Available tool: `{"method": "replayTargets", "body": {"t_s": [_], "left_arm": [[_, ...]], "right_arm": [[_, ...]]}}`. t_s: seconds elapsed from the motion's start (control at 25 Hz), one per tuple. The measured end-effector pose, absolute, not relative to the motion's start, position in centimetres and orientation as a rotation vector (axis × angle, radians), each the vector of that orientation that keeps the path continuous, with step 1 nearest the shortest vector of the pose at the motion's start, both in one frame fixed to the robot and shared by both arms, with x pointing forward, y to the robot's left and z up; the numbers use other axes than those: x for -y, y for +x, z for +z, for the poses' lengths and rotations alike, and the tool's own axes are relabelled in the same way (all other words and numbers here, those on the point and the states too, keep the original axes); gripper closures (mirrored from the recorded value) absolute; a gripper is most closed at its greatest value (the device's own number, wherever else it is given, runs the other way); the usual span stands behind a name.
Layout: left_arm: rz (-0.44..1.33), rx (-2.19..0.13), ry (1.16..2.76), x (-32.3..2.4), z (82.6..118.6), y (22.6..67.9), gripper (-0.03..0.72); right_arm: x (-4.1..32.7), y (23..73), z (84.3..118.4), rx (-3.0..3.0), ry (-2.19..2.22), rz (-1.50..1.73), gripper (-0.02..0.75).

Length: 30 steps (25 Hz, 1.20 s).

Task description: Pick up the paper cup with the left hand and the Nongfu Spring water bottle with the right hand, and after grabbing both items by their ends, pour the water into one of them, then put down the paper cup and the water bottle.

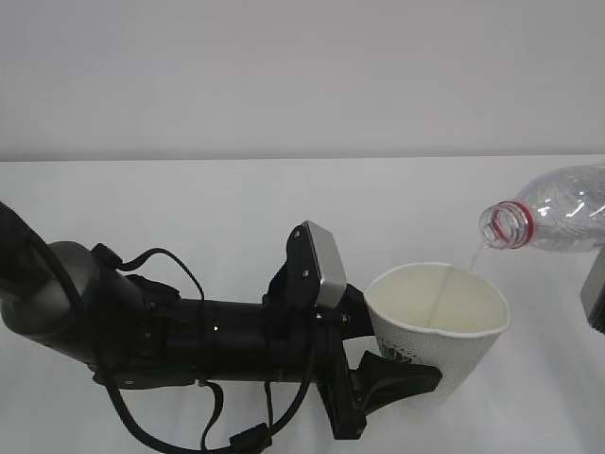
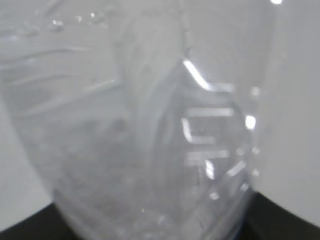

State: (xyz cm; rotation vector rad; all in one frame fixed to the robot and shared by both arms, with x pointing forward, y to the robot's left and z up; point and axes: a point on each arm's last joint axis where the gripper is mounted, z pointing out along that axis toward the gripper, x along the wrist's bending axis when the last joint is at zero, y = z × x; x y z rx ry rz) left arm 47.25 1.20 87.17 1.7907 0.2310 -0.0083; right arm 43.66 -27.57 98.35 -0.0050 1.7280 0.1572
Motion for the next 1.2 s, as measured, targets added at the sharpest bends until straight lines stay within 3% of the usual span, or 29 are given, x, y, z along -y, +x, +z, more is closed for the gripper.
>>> {"method": "replayTargets", "body": {"t_s": [1.2], "left_arm": [[-0.008, -0.231, 1.791, -1.2, 87.17, 47.25, 0.208]], "right_arm": [[27.59, 43.67, 98.37, -1.726, -0.022, 0.141, 0.349]]}}
